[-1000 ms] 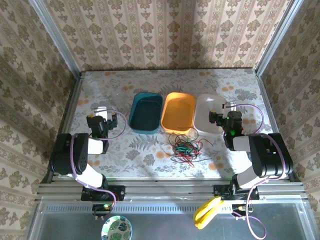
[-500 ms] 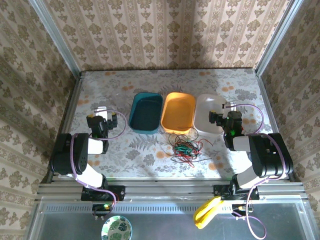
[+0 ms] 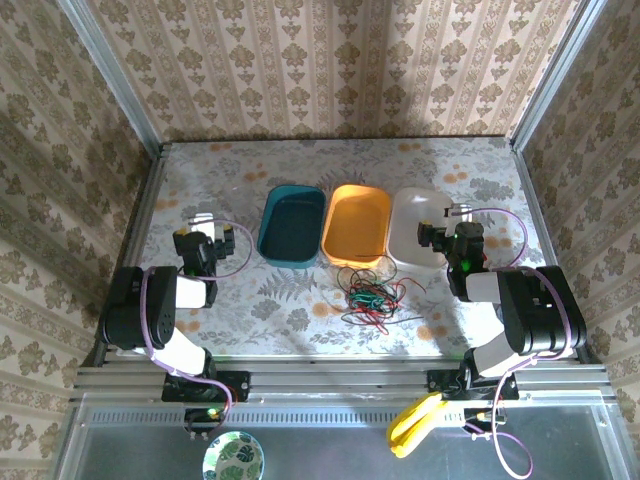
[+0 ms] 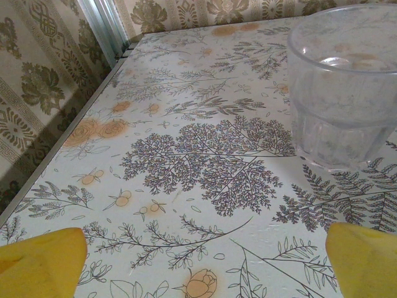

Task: Untangle the cables

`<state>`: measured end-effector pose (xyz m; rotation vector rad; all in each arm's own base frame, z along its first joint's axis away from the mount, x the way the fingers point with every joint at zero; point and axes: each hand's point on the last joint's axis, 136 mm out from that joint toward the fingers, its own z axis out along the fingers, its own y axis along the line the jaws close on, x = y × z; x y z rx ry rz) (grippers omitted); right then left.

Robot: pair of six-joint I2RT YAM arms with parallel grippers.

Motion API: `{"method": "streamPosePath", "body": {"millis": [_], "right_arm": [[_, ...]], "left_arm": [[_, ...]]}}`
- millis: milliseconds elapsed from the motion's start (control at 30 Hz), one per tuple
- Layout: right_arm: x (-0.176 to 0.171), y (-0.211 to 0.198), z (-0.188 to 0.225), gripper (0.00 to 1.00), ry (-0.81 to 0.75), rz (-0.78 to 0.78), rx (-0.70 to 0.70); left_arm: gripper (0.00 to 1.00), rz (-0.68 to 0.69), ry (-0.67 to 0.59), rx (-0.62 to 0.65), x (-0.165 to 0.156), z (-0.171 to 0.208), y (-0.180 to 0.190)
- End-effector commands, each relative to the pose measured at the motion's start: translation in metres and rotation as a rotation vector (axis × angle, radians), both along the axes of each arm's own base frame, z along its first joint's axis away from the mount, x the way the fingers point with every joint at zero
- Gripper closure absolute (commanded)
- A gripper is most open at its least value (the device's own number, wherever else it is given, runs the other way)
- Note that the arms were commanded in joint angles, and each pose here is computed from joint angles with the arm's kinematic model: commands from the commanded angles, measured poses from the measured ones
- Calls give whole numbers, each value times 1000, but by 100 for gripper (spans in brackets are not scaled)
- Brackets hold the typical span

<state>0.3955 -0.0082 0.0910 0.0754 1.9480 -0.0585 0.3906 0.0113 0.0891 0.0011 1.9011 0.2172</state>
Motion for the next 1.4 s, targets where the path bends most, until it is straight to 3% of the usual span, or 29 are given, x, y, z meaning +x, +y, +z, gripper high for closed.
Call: {"method": "streamPosePath", "body": {"millis": [0,267,400,500,600,700,767,900,967,1033,1133,1233,1367], "right_arm": [[5,-1,7,0,-25,1,10],[4,-2,7,0,-32,35,60],[7,7,20,0,-20,89,58],[7,-10,49,7,70,-41,93],[-2,-15,75,13,29,-156,145],[-19,17,94,15,79,-104,102],[-35,53,95,15,139,8,112],[-76,139,83,16,280,375,162],[-104,181,73,18,385,573,186],[-128,210,59,19,494,710,167],[-143,226,32,25,623,768,101],[-138,233,15,33,673,768,80],[-122,239,-5,35,724,738,46]], "left_arm": [[0,16,-30,4,6,11,4],[0,9,-24,9,7,13,2],[0,94,12,75,8,44,7],[0,171,-12,103,6,79,11],[0,178,-26,66,5,108,-4],[0,56,49,34,4,115,-53],[0,-127,68,32,-2,115,-111],[0,-531,146,-49,-40,92,-236],[0,-621,205,-39,-57,76,-273],[0,-574,233,-37,-57,64,-282],[0,-345,237,-127,-42,57,-259],[0,-190,198,-221,-34,58,-239],[0,-146,177,-268,-33,61,-234]]}}
